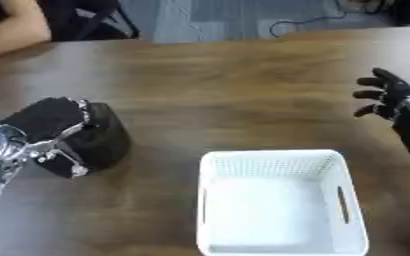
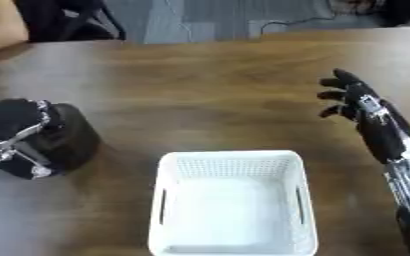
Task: Pick up objects on the table and place them in the box.
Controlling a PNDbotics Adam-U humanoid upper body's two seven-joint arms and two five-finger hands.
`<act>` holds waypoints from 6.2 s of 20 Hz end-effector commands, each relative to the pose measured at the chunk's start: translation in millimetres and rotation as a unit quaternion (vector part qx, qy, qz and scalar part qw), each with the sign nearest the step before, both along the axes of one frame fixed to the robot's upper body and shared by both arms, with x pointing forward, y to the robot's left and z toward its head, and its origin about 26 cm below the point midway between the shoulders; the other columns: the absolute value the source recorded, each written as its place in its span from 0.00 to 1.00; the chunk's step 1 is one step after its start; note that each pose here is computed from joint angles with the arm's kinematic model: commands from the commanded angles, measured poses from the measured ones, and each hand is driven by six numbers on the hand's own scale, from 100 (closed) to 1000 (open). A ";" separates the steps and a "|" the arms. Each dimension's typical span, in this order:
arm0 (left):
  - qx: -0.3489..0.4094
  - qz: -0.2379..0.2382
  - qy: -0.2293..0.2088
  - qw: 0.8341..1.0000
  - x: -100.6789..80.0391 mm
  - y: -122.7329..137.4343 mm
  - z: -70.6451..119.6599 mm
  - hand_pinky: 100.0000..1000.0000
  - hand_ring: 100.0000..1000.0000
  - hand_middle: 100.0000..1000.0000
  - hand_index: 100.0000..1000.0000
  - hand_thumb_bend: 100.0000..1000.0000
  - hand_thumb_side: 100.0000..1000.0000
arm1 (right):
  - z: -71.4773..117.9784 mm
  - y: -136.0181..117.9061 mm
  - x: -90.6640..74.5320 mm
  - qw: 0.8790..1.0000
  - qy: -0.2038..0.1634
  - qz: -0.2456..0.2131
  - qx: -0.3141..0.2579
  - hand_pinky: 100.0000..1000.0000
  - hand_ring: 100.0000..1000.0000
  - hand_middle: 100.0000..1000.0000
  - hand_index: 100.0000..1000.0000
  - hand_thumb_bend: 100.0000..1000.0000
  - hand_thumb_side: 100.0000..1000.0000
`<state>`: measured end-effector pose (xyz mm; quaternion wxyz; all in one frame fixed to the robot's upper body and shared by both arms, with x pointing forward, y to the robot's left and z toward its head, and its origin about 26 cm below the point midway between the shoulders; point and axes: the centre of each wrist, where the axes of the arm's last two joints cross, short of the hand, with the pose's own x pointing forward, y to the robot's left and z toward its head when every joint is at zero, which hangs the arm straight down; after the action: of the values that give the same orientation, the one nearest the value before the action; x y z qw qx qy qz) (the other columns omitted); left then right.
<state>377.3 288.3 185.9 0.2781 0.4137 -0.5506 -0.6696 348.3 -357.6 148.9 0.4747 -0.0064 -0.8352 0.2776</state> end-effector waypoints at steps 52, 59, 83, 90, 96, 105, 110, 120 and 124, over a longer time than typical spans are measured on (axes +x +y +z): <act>-0.008 -0.319 -0.091 0.943 -34.7 -166.1 120.1 0.00 0.00 0.00 0.11 0.00 0.16 | 4.2 4.8 2.7 1.000 0.000 0.018 -0.015 0.62 0.81 0.85 1.00 0.00 1.00; -0.009 -0.357 -0.069 0.932 -38.2 -189.6 113.8 0.00 0.00 0.00 0.11 0.00 0.16 | 4.0 6.5 3.9 1.000 0.001 0.023 -0.015 0.62 0.81 0.85 1.00 0.00 1.00; -0.018 -0.343 0.035 0.939 -11.8 -195.5 30.6 0.00 0.00 0.00 0.10 0.00 0.16 | 8.1 9.2 5.5 1.000 -0.005 0.027 -0.016 0.62 0.81 0.85 1.00 0.00 1.00; -0.020 -0.344 0.033 0.938 -9.0 -195.5 27.7 0.00 0.00 0.00 0.10 0.00 0.16 | 8.1 9.1 5.4 1.000 -0.005 0.027 -0.016 0.62 0.81 0.85 1.00 0.00 1.00; -0.034 -0.357 -0.001 0.934 -14.6 -195.8 48.3 0.00 0.00 0.00 0.10 0.00 0.17 | 7.3 8.4 5.0 1.000 -0.004 0.025 -0.015 0.62 0.81 0.85 1.00 0.00 1.00; -0.025 -0.381 -0.025 0.924 -36.9 -198.2 79.7 0.00 0.00 0.00 0.11 0.00 0.17 | 6.4 8.1 4.7 1.000 -0.003 0.023 -0.014 0.62 0.81 0.85 1.00 0.00 1.00; 0.037 -0.363 0.005 0.931 -31.0 -195.8 73.7 0.00 0.00 0.35 0.52 0.00 0.07 | 6.8 8.6 4.8 1.000 -0.004 0.024 -0.013 0.62 0.81 0.85 1.00 0.00 1.00; 0.067 -0.352 0.020 0.933 -24.5 -190.6 72.2 0.00 0.00 0.39 0.52 0.00 0.08 | 7.0 8.6 4.8 1.000 -0.004 0.024 -0.014 0.62 0.81 0.85 1.00 0.00 1.00; 0.071 -0.350 0.023 0.934 -23.0 -190.6 70.1 0.00 0.00 0.39 0.52 0.00 0.08 | 7.0 8.3 4.6 1.000 -0.004 0.024 -0.014 0.62 0.81 0.85 1.00 0.00 1.00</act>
<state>352.9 92.5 246.7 0.0126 0.1825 -0.6066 -0.7737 353.2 -348.9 146.6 0.4761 0.0119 -0.8286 0.2943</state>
